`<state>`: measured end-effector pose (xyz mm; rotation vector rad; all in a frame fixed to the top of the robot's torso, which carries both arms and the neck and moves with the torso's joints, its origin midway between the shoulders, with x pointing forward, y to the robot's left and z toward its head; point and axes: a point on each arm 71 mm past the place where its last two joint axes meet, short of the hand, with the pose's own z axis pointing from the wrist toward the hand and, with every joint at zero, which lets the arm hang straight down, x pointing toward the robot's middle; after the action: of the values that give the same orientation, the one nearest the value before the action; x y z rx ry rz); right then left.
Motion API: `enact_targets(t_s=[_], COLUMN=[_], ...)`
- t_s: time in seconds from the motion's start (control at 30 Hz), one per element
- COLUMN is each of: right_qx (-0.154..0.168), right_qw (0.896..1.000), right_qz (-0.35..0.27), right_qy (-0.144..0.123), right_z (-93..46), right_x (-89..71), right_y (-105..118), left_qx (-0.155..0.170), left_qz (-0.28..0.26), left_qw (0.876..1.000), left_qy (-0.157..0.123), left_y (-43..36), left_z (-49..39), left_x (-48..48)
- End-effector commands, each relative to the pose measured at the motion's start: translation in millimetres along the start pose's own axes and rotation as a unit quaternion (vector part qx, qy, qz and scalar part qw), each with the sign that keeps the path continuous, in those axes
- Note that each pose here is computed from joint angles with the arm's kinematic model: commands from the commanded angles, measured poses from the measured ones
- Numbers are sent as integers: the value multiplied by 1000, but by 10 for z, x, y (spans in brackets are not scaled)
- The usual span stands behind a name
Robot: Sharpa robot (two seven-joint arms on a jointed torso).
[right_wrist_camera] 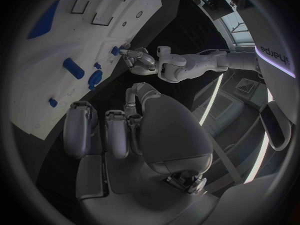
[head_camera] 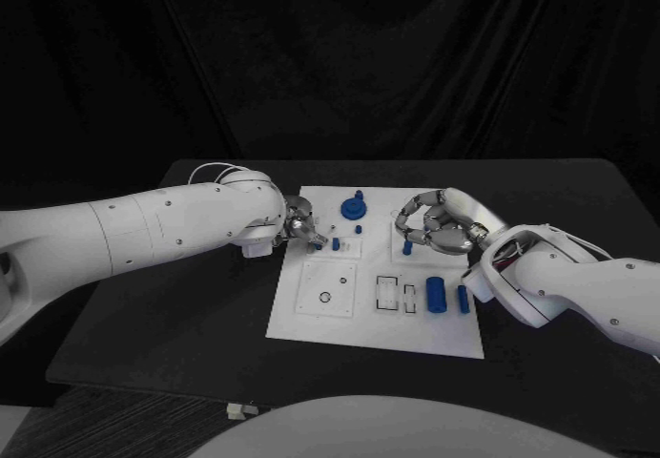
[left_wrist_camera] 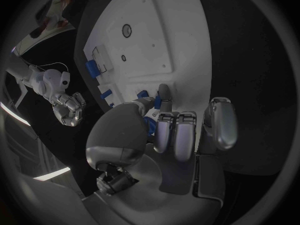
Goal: Assemble the parts on the task board
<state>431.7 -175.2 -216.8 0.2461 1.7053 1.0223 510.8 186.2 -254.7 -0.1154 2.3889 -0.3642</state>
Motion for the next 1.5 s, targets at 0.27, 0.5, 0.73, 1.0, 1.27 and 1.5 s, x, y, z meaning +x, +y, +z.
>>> enact_targets(t_s=[0.27,0.5,0.73,1.0,1.27,1.5], right_qx=[9,10,11,11,11,12], right_qw=[1000,1000,1000,1000,1000,1000], right_qz=[1,1,1,1,1,1], right_qy=[4,5,6,7,7,8], right_z=[-3,-3,-4,-2,-1,-4], right_x=[13,15,15,19,21,28], right_y=[-19,-21,-23,-22,-21,-25], left_qx=[14,15,16,10,2,-1], left_qz=[8,9,10,12,12,14], left_qw=[1000,1000,999,999,999,999], left_qy=[23,25,27,31,32,35], left_y=[-16,-20,-25,-11,5,1], left_z=[3,3,4,9,14,17], left_x=[88,92,95,94,90,95])
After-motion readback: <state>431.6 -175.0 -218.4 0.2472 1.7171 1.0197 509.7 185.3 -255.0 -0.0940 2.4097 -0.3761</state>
